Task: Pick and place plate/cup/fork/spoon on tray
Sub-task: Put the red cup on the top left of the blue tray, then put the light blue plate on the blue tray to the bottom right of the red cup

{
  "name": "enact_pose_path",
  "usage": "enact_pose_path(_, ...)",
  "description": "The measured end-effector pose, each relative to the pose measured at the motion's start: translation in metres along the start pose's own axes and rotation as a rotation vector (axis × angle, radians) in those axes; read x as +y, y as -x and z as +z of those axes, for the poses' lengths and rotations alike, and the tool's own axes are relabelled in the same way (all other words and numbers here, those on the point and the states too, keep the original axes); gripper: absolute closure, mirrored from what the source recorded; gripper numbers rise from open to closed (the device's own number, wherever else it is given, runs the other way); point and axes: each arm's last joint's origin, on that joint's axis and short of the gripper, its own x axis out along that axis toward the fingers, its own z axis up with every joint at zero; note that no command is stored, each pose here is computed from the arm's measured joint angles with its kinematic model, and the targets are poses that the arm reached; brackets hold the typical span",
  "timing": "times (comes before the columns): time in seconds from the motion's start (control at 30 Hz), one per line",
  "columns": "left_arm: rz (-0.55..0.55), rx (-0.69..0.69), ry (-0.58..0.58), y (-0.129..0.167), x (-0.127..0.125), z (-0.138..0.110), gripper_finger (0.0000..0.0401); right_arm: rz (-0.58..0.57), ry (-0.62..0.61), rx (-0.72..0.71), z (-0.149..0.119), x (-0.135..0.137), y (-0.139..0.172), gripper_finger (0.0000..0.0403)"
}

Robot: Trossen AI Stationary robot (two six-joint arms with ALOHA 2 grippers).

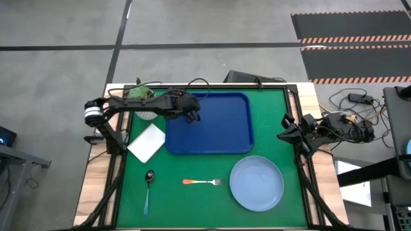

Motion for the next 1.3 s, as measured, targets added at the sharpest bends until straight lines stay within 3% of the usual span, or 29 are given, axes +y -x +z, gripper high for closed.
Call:
enact_pose_path(0.2,-0.062,-0.068,-0.035,0.020,-0.019,-0.001,0.0398,-0.019,0.059,-0.008,0.000,-0.001,0.000,0.0394)
enact_pose_path(0.33,-0.141,-0.184,-0.130,0.050,-0.036,-0.002,0.0398,-0.068,0.051,-0.016,-0.003,-0.003,-0.001,0.0394)
enact_pose_path(0.53,-0.276,-0.365,-0.258,0.105,-0.057,-0.014,0.0398,-0.150,-0.014,-0.052,-0.039,-0.022,-0.011,0.0394)
enact_pose_path(0.77,-0.394,-0.579,-0.449,0.149,-0.067,-0.044,0.0398,-0.107,-0.079,-0.163,-0.063,-0.032,-0.017,0.0394)
enact_pose_path(1.0,-0.604,-0.866,-0.580,0.161,-0.057,-0.062,0.0398,-0.255,-0.122,-0.171,-0.064,-0.037,-0.023,0.0394)
enact_pose_path(1.3,-0.551,-1.073,-0.569,0.174,-0.019,-0.071,0.0398,-0.372,-0.125,-0.095,-0.062,-0.040,-0.040,0.0394)
